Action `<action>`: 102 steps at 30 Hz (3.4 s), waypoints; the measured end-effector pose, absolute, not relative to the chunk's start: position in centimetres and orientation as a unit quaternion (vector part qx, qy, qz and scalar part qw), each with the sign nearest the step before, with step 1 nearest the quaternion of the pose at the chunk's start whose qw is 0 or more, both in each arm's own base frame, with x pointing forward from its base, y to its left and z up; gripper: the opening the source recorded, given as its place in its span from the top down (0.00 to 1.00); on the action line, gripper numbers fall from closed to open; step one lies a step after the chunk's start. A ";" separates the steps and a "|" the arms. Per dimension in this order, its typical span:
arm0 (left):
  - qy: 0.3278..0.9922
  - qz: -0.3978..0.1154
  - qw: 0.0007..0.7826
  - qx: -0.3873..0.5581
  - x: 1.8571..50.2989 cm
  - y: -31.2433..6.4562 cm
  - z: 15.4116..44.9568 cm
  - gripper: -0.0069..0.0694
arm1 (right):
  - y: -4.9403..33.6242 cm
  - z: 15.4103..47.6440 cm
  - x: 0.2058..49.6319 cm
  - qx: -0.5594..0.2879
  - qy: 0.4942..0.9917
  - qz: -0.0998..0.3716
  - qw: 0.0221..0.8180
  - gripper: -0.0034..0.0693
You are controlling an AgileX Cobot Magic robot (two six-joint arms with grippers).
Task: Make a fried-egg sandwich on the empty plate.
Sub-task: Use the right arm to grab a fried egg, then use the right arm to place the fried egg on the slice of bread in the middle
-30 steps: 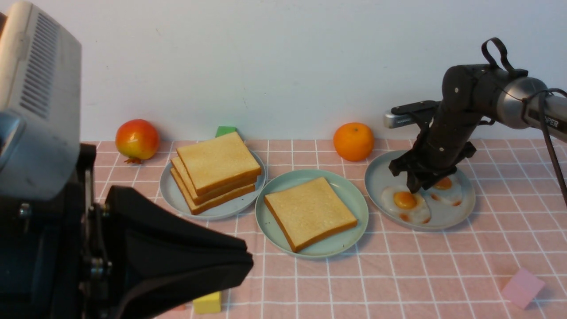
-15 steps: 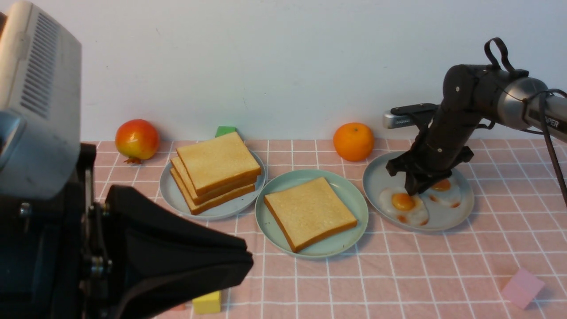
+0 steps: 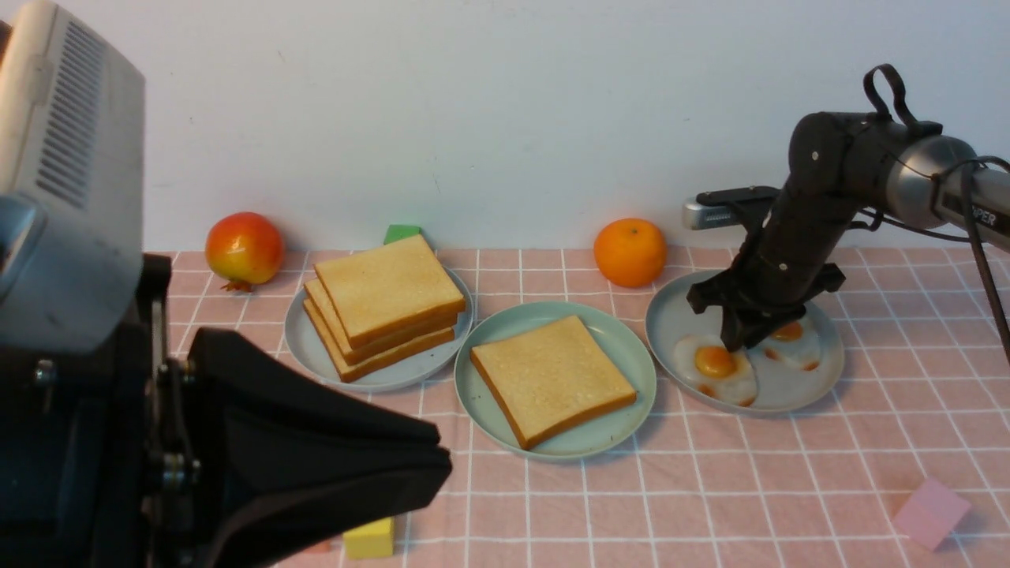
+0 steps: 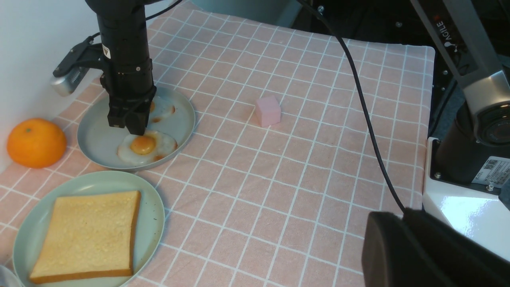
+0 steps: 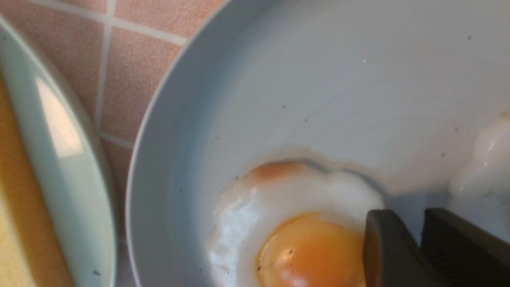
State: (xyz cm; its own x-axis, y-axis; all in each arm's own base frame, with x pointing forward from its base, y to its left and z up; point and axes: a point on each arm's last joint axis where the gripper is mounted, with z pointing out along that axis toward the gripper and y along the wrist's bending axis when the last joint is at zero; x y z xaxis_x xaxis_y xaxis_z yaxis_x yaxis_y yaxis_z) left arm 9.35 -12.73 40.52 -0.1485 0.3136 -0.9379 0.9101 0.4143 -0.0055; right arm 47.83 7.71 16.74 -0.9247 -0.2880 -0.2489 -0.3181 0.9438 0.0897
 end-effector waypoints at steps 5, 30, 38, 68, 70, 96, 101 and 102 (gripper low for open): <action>0.690 -0.311 0.482 0.441 9.4 -12.7 40.6 0.79 | 7.7 16.8 47.6 -0.156 0.980 0.066 0.103 0.71; 0.690 -0.311 0.482 0.441 9.4 -12.7 40.6 0.79 | 7.6 16.0 47.6 -0.159 0.982 0.060 0.084 0.71; 0.690 -0.311 0.482 0.441 9.4 -12.7 40.6 0.79 | 7.6 15.9 47.6 -0.174 0.979 0.061 0.085 0.77; 0.692 -0.308 0.482 0.441 9.4 -12.7 40.5 0.79 | 7.4 27.3 44.8 -0.202 0.960 0.058 0.183 0.91; 0.701 -0.304 0.479 0.433 9.6 -12.6 40.4 0.79 | 7.8 27.7 44.4 -0.197 0.962 0.073 0.177 0.91; 0.801 -0.250 0.457 0.295 11.1 -10.5 39.6 0.79 | 21.3 19.0 43.9 -0.234 0.942 0.140 0.194 0.91; 0.801 -0.250 0.457 0.295 11.1 -10.5 39.6 0.79 | 21.1 18.6 44.2 -0.233 0.944 0.122 0.201 0.87; 0.801 -0.250 0.457 0.295 11.1 -10.5 39.6 0.79 | 21.0 18.6 44.2 -0.234 0.944 0.121 0.201 0.85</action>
State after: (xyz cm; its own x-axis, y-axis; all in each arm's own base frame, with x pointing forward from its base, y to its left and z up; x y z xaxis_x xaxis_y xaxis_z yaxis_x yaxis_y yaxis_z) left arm 11.09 -10.50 39.61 -0.4089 0.2441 -0.8793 0.7004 0.7017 -0.1308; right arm 44.21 21.05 18.55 -0.8103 -0.3923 -0.4354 -0.4895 0.8616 0.1347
